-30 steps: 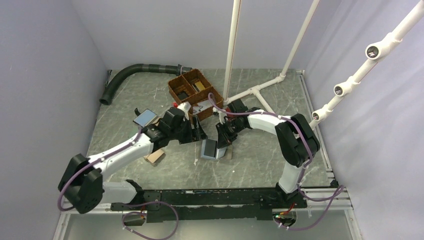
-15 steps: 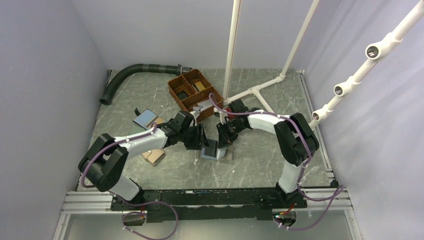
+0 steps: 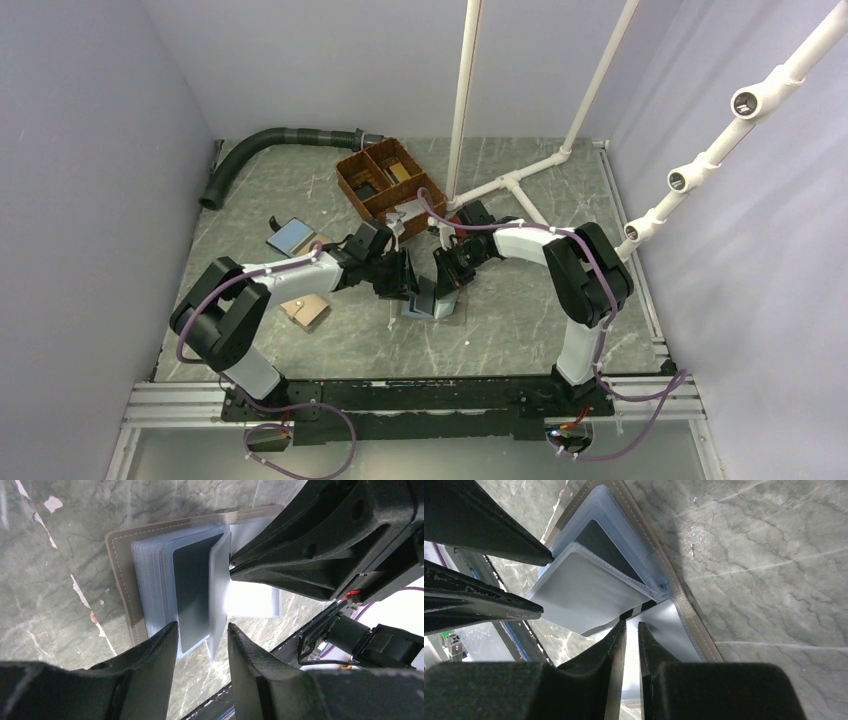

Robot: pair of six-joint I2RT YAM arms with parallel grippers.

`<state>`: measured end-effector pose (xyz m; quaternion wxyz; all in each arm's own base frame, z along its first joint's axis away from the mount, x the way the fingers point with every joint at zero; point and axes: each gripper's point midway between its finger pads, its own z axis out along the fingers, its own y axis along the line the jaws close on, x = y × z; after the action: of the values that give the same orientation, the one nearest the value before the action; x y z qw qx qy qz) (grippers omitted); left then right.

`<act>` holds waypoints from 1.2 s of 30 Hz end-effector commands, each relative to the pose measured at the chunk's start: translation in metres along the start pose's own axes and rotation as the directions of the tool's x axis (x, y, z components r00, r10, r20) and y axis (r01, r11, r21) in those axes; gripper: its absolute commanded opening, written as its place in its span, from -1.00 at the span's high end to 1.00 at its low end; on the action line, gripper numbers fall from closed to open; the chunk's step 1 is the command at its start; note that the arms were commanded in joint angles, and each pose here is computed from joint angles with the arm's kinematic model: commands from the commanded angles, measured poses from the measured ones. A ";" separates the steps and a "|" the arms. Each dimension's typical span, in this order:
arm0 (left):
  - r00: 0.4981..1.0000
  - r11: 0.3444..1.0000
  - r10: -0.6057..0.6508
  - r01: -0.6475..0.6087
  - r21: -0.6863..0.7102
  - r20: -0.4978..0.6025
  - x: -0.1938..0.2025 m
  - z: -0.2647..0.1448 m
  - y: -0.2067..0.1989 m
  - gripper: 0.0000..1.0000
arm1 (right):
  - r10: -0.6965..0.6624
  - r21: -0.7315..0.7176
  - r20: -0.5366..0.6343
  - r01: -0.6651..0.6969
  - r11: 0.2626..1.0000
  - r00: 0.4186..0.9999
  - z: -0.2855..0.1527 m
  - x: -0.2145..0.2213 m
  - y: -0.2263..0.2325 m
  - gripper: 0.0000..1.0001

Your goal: Take the credit cards out of the card holder

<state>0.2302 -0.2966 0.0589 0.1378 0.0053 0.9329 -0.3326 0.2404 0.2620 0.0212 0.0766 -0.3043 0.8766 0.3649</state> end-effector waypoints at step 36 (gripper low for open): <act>0.999 0.979 0.051 -0.052 0.198 0.011 -0.014 -0.015 -0.054 0.14 | -0.015 -0.013 -0.003 0.015 1.000 1.000 0.002 -0.002 -0.001 0.65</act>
<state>0.2294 -0.3158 0.0827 0.1334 0.0320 0.9115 -0.3878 0.2378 0.2634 0.0197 0.0692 -0.3033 0.8745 0.3721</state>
